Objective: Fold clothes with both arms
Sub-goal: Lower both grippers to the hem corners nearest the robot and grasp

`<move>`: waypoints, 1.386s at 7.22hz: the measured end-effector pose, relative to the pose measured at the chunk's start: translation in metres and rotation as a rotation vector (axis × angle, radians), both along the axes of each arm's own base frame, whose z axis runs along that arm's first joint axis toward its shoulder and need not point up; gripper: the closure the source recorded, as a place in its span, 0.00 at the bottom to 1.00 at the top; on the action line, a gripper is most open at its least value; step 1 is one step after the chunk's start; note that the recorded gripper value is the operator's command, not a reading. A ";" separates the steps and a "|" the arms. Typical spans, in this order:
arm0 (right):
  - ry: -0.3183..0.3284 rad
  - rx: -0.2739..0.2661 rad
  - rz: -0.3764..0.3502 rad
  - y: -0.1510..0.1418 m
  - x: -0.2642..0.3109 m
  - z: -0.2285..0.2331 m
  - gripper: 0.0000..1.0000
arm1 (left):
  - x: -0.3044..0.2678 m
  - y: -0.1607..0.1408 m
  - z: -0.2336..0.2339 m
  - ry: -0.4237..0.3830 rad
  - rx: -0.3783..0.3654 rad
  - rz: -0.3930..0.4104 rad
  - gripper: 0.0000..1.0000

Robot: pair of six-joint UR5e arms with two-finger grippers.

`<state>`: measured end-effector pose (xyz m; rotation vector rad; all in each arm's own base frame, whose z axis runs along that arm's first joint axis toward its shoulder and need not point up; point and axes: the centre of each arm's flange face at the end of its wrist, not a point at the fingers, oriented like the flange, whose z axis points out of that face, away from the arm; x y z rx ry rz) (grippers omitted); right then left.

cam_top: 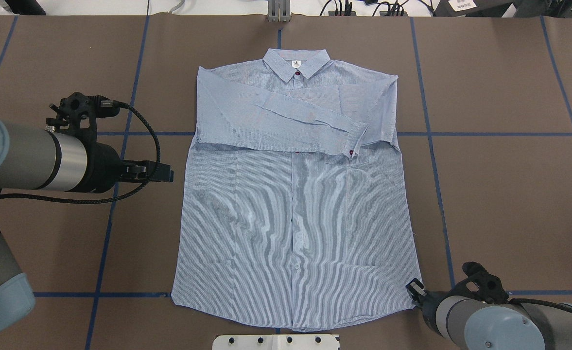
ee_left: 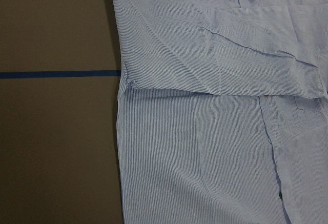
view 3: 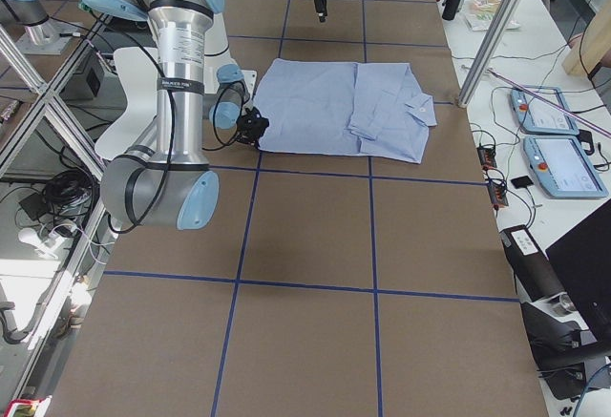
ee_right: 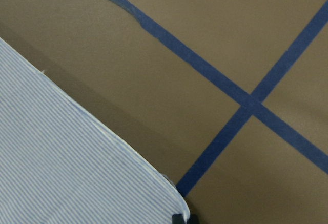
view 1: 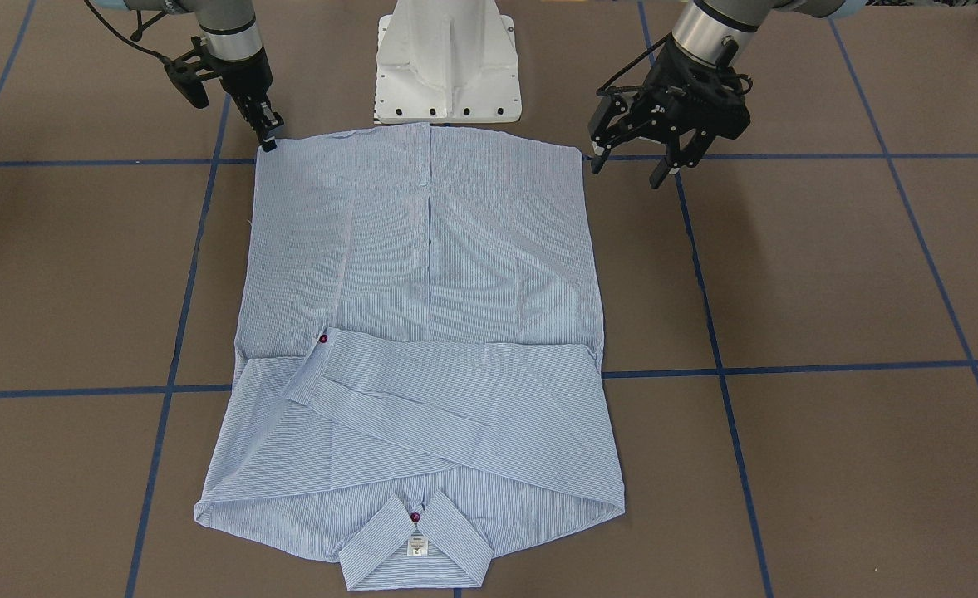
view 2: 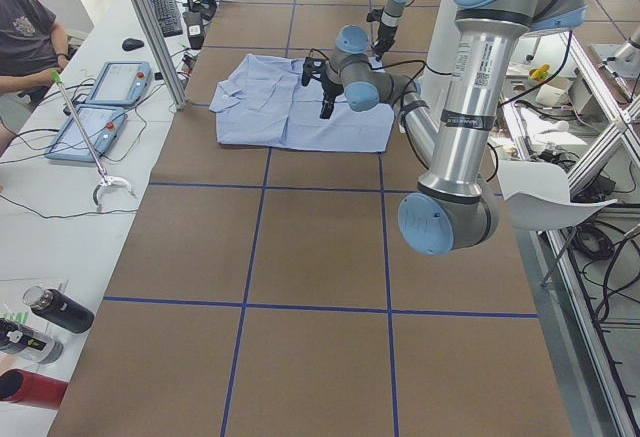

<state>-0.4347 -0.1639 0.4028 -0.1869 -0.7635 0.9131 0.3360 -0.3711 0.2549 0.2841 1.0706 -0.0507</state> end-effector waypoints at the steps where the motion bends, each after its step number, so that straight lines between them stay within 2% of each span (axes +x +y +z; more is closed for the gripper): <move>1: -0.005 0.000 -0.001 0.000 0.002 -0.003 1.00 | -0.002 0.003 0.007 -0.007 -0.008 0.001 0.10; 4: -0.011 0.000 -0.001 0.000 0.007 -0.006 1.00 | -0.005 0.009 0.021 -0.022 -0.018 0.009 0.08; 6: -0.016 0.000 -0.001 0.000 0.014 -0.009 1.00 | -0.009 0.023 0.048 -0.013 -0.023 0.024 0.08; 7: -0.017 -0.001 -0.001 0.001 0.017 -0.010 1.00 | -0.008 0.036 0.060 0.010 -0.058 0.029 0.08; 10: -0.007 -0.002 -0.003 0.001 0.022 -0.006 1.00 | 0.037 0.092 0.068 0.055 -0.274 0.072 0.10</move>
